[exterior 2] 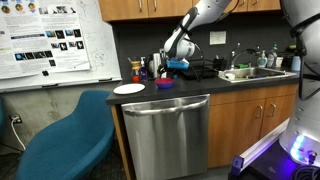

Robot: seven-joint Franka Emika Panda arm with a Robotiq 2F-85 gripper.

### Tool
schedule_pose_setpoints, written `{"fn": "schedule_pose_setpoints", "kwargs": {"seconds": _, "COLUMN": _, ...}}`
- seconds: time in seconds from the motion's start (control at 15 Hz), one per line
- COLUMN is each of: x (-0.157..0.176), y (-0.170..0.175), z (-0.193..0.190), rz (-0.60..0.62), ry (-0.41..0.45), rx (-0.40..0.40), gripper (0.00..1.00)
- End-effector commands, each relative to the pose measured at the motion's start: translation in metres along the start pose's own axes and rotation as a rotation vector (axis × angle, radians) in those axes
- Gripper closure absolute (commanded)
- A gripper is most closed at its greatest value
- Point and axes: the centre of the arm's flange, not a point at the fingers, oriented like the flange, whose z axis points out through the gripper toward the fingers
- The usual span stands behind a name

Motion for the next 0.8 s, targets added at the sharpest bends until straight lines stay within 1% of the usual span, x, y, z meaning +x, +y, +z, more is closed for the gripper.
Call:
{"fn": "schedule_pose_setpoints", "kwargs": {"seconds": 0.0, "x": 0.006, "y": 0.008, "z": 0.001, "rz": -0.003, "ry": 0.021, "rx": 0.005, "gripper": 0.0}}
{"fn": "schedule_pose_setpoints", "kwargs": {"seconds": 0.73, "x": 0.007, "y": 0.013, "z": 0.012, "rz": 0.007, "ry": -0.001, "rx": -0.006, "gripper": 0.0}}
